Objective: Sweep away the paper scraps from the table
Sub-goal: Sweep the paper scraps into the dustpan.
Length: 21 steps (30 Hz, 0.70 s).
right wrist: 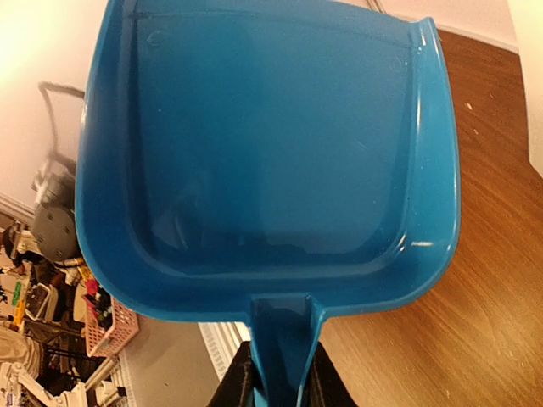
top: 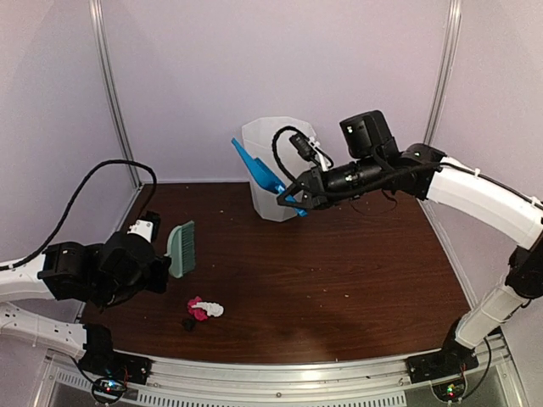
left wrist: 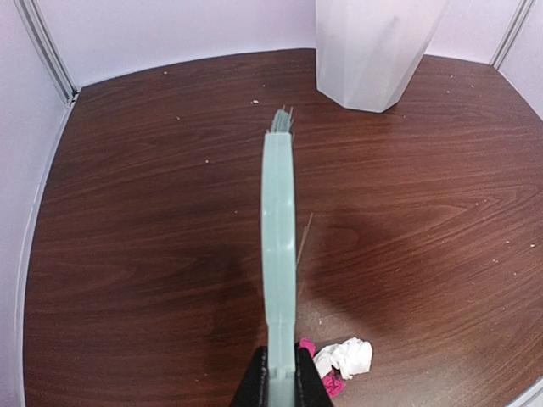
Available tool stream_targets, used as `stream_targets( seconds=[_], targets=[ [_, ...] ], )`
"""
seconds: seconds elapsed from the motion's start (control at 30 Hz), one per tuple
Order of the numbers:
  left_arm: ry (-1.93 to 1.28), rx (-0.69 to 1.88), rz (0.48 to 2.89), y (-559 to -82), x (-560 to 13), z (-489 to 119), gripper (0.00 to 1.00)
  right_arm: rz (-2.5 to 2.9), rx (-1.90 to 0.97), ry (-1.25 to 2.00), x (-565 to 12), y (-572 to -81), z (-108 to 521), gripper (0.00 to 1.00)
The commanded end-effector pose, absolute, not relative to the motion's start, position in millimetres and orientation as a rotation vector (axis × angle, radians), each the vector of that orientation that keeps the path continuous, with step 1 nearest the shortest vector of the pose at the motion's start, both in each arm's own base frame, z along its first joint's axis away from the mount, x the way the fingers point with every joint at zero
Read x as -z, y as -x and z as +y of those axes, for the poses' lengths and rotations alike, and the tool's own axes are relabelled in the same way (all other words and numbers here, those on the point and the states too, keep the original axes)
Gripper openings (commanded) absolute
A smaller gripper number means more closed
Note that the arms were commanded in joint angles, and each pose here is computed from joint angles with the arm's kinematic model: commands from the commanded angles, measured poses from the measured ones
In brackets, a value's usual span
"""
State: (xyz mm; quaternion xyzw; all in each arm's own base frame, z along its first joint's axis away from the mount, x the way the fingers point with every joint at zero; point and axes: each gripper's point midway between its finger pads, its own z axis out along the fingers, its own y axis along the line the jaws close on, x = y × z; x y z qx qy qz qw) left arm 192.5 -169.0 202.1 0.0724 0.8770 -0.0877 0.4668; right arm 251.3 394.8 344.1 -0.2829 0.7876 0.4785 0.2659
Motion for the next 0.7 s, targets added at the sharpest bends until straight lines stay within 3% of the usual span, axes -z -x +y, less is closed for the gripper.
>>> stream_targets(
  seconds=[0.0,0.3,0.67],
  targets=[
    [-0.154,0.250,2.163,-189.9,-212.6,-170.5,0.00,2.217,-1.013,0.770,-293.4,-242.7,357.2,0.00],
    [-0.190,0.163,2.282,-179.7,-224.0,-162.7,0.00,2.384,-0.700,0.837,-198.2,-184.1,323.7,0.00],
    [-0.176,-0.041,2.488,-159.4,-182.2,-139.6,0.00,2.471,-0.499,0.853,-141.7,-141.3,293.1,0.00]
  ],
)
